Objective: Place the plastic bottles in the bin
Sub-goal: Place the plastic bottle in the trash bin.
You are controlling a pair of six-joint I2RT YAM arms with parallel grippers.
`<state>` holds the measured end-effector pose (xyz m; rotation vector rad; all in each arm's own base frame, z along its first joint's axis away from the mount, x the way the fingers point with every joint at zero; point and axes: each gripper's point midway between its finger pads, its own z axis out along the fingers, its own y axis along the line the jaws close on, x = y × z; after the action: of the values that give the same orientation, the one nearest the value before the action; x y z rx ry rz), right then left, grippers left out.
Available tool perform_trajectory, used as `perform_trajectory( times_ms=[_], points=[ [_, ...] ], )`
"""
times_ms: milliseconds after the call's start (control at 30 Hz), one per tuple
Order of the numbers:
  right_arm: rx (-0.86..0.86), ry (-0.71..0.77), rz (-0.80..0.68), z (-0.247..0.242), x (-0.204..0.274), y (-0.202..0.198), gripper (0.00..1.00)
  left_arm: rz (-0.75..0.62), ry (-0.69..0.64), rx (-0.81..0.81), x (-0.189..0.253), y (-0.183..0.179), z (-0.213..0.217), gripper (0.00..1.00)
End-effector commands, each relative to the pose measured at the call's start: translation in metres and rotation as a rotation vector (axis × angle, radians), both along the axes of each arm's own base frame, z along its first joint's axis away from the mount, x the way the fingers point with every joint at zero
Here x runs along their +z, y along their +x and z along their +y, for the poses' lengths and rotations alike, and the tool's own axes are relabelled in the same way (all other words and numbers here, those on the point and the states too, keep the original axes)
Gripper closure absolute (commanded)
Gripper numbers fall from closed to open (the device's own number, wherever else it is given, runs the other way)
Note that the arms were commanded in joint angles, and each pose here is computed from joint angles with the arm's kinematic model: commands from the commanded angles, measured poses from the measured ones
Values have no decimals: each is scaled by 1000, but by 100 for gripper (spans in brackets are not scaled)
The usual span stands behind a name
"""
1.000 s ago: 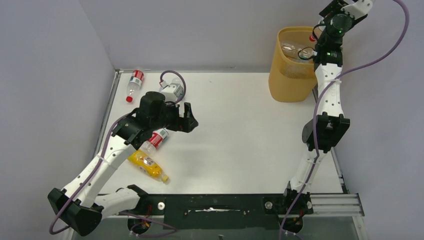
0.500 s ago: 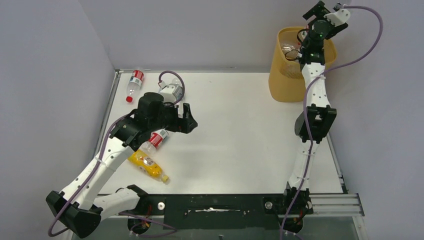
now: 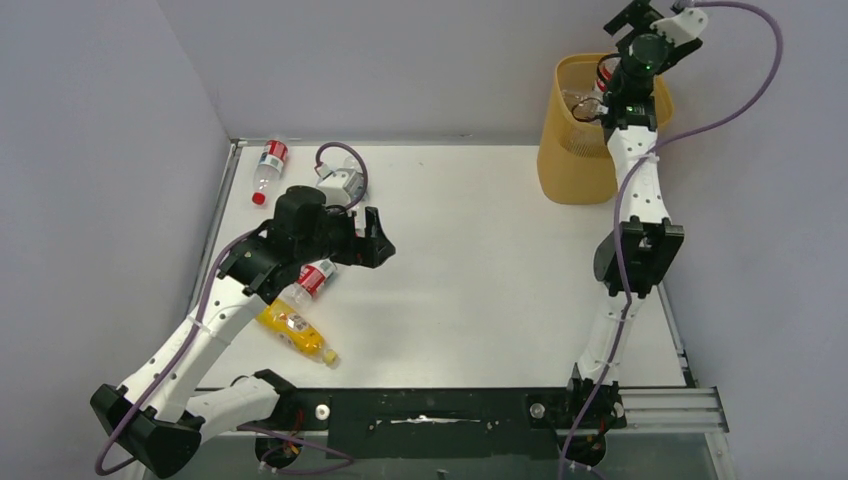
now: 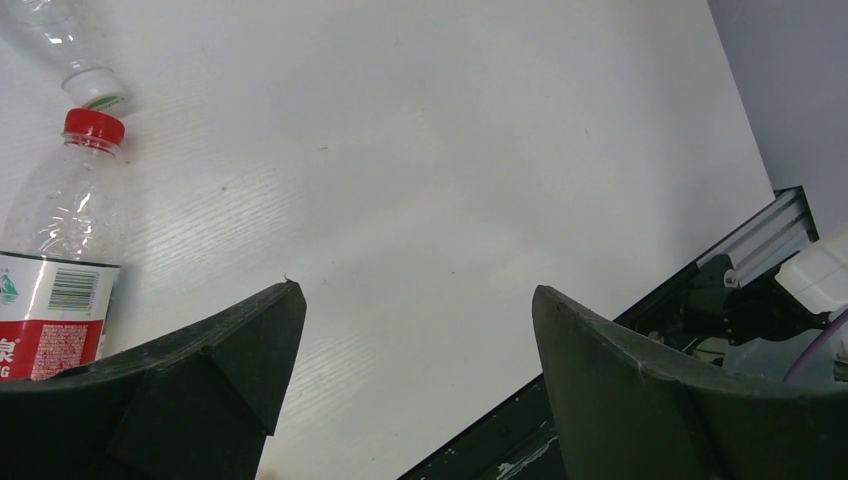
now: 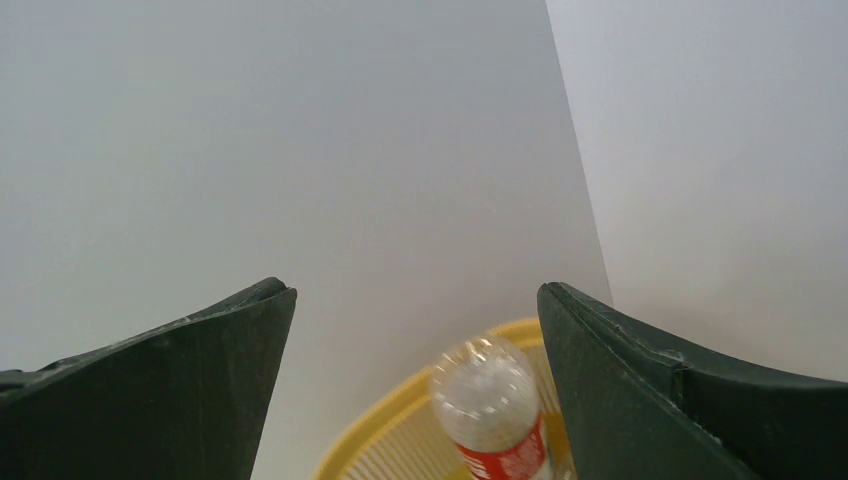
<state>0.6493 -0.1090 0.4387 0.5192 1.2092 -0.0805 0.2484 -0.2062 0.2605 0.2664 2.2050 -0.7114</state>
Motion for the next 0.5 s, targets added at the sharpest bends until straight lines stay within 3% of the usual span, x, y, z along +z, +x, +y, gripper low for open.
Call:
perform_trajectory(
  times_ms=[0, 200, 467],
  points=[
    [24, -94, -359, 34, 182, -110, 2, -47, -50, -10, 18, 0, -3, 15],
    [77, -117, -348, 69, 201, -147, 2, -38, -43, 16, 19, 0, 1, 15],
    [306, -156, -232, 158, 175, -188, 2, 25, -15, 113, 7, -2, 16, 14]
  ],
)
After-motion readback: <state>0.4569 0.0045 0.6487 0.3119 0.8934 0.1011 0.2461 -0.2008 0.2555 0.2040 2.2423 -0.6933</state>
